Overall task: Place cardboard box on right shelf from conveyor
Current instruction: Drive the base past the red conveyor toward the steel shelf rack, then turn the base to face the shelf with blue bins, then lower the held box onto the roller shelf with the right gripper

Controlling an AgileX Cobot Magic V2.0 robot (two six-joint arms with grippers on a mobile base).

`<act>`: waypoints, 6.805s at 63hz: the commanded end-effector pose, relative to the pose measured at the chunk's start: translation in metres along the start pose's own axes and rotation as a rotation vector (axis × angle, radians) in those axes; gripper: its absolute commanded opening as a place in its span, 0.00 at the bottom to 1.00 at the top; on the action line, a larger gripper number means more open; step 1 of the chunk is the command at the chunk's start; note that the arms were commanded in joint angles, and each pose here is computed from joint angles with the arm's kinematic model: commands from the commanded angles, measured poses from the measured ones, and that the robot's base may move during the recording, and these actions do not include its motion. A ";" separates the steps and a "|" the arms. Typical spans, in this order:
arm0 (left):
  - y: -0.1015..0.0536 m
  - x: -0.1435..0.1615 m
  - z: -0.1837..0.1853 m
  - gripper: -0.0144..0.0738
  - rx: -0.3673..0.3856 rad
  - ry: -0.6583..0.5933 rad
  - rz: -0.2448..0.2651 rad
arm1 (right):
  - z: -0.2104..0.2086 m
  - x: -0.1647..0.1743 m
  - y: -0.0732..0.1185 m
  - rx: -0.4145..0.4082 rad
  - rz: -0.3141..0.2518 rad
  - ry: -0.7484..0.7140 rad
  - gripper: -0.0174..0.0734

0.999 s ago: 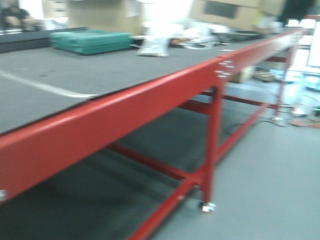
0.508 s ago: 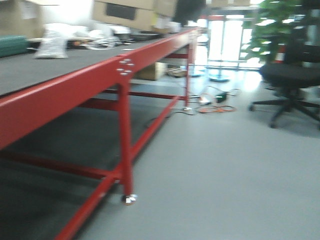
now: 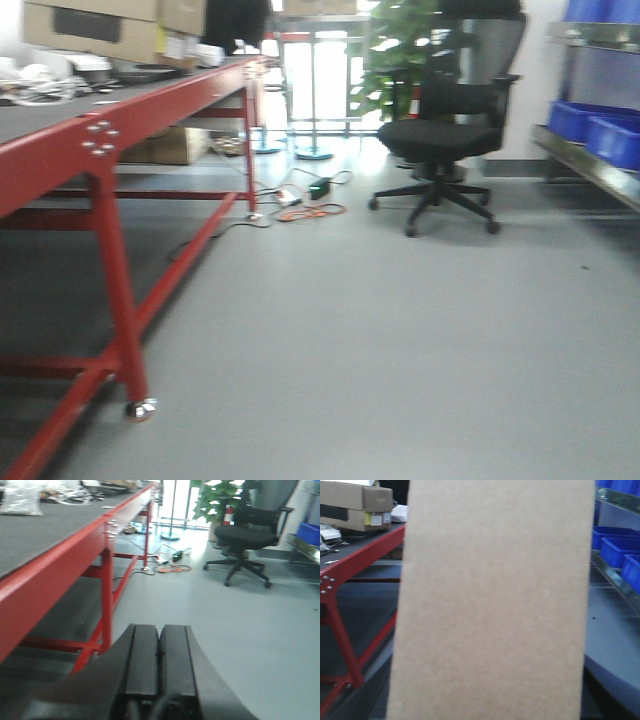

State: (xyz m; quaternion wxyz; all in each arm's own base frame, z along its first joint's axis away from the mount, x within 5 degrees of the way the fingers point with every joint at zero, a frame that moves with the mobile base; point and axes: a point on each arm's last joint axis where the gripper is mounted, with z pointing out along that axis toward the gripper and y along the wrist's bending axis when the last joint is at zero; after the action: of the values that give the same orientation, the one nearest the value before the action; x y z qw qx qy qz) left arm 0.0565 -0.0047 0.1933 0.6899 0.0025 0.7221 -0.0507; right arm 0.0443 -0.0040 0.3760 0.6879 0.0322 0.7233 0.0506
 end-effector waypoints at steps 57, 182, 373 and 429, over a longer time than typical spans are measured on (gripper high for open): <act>0.000 -0.009 -0.002 0.03 0.007 -0.100 -0.010 | -0.003 -0.017 0.003 -0.021 -0.020 -0.121 0.39; 0.000 -0.009 -0.002 0.03 0.007 -0.100 -0.010 | -0.003 -0.017 0.003 -0.021 -0.020 -0.121 0.39; 0.000 -0.009 -0.001 0.03 0.007 -0.099 -0.010 | -0.003 -0.019 0.004 -0.028 -0.020 -0.143 0.39; 0.000 -0.009 -0.001 0.03 0.007 -0.099 -0.010 | 0.141 -0.068 0.088 -0.358 -1.144 0.015 0.39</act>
State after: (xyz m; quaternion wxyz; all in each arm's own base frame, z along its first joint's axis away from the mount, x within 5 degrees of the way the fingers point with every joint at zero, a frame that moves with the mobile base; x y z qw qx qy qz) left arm 0.0565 -0.0047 0.1933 0.6899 0.0025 0.7221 -0.0507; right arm 0.1834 0.0631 0.4316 0.5755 -0.4151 0.6837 -0.1701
